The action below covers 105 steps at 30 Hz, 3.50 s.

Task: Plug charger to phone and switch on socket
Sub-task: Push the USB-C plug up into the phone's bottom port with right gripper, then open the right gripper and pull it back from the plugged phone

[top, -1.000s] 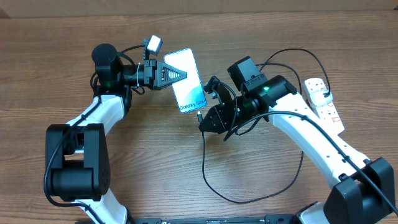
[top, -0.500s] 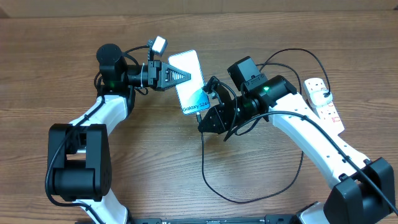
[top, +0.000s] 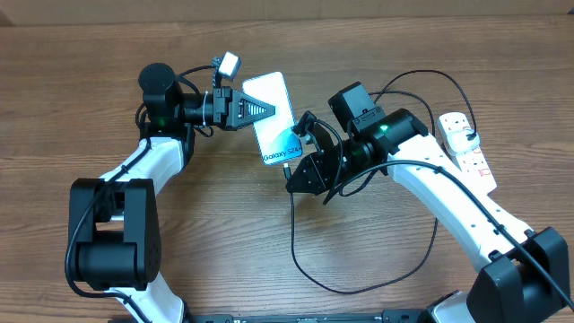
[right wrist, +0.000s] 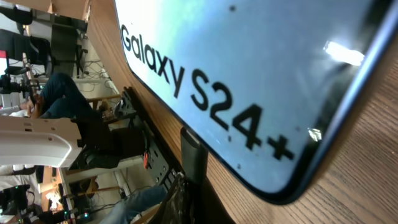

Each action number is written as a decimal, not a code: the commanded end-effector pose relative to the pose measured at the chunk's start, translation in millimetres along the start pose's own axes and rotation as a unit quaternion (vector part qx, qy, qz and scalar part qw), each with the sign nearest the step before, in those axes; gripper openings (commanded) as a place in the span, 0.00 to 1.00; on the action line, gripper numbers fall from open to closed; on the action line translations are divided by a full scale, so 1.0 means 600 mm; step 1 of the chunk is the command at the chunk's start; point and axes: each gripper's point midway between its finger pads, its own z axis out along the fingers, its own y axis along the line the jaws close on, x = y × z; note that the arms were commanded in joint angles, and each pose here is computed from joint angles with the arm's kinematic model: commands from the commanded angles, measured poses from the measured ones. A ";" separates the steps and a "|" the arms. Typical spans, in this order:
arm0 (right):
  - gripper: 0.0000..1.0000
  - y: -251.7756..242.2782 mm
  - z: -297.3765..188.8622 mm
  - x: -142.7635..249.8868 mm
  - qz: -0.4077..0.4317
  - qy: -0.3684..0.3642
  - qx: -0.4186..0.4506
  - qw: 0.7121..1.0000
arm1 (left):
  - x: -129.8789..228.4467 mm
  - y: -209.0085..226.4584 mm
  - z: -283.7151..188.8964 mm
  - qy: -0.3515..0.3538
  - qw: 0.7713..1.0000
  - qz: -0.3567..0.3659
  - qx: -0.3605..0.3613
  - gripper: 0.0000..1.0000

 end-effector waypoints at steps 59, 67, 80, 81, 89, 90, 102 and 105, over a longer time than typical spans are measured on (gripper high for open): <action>0.04 -0.003 -0.015 -0.052 -0.050 -0.060 -0.007 0.997 | 0.004 -0.009 0.011 0.018 0.999 0.036 0.007 0.04; 0.04 -0.035 -0.018 -0.060 -0.057 -0.070 0.051 0.995 | 0.004 -0.009 0.011 0.018 0.999 0.036 0.007 0.04; 0.04 -0.012 -0.067 -0.109 -0.081 -0.110 0.079 0.987 | 0.007 -0.009 0.017 0.023 0.999 0.044 0.009 0.04; 0.04 -0.011 -0.068 -0.109 -0.081 -0.110 0.080 0.987 | 0.007 -0.009 0.017 0.023 0.999 0.044 0.009 0.04; 0.04 0.003 -0.073 -0.120 -0.091 -0.121 0.066 0.986 | 0.011 -0.010 0.025 0.028 0.998 0.050 0.012 0.04; 0.04 0.003 -0.073 -0.121 -0.092 -0.123 0.066 0.986 | 0.012 -0.010 0.027 0.030 0.998 0.050 0.012 0.04; 0.26 0.000 -0.072 -0.078 -0.053 -0.082 0.071 0.993 | 0.005 -0.007 0.012 0.018 0.998 0.055 0.008 0.04; 0.41 0.007 -0.079 -0.050 -0.035 -0.061 0.072 0.995 | 0.005 -0.007 0.012 0.018 0.998 0.064 0.008 0.04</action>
